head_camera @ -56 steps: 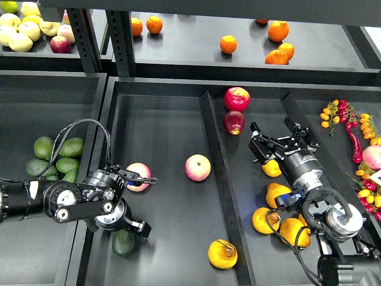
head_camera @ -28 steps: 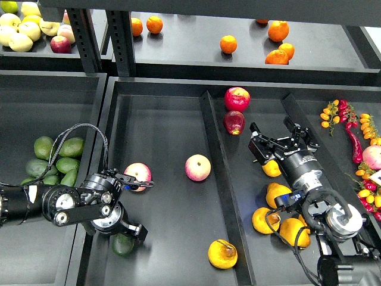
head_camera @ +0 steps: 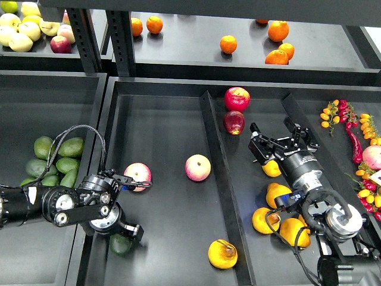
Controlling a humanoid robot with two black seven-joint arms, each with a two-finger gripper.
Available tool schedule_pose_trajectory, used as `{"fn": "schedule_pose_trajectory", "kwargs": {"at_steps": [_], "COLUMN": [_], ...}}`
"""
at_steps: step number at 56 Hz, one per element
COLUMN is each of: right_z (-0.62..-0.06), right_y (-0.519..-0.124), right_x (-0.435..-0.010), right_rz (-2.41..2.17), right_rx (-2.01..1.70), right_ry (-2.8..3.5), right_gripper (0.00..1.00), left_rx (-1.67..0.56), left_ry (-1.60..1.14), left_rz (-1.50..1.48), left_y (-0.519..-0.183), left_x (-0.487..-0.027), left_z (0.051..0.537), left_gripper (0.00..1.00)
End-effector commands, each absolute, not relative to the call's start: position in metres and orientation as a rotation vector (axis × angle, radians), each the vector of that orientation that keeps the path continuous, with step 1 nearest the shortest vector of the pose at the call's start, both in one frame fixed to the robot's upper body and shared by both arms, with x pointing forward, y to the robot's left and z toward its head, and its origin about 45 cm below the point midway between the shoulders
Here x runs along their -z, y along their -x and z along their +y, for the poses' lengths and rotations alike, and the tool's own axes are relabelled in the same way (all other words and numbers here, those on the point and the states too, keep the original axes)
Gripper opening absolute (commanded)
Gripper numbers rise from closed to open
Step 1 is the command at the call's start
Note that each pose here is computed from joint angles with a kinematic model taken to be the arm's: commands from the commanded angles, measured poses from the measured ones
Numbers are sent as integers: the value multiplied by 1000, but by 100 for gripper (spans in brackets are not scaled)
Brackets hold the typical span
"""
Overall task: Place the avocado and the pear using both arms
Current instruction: 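Lower the left gripper and grasp the dark avocado, then carry the avocado into the green avocado bin and release it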
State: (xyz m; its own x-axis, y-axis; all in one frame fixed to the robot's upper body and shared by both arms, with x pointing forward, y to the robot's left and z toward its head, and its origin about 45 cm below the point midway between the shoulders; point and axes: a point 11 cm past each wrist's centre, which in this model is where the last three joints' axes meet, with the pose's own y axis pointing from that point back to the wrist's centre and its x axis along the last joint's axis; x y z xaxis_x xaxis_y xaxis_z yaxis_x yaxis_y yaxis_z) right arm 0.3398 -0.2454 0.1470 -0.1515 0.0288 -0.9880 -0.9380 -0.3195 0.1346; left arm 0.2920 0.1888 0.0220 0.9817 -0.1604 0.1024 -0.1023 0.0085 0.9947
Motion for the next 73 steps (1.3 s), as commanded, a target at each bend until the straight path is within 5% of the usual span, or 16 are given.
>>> {"fn": "schedule_pose_trajectory", "kwargs": {"at_steps": [1,40,60,73], "right_z": [-245,-245,-245,-245], "right_y": [-339,-337,-338,-338], "right_x": [-146,-139,-141,-142], "right_rz": [1106,1120,1115,1113], "right_rx": [-1582,-1597,-1595,-1593], "right_ry": [1329,1319,1321,1323], "right_gripper": [100,100,100,100], "left_rx": [46,-2,-140,-355], "left_ry": [-1564,-1507,-1438,-1427], "left_rz": [-206,-116,-115,-74], "left_y": [-292,-298,-353,-398], "left_x": [-22,-31,-89,-140], "left_z": [188,180,175,235], "left_gripper": [76,28,28,30]}}
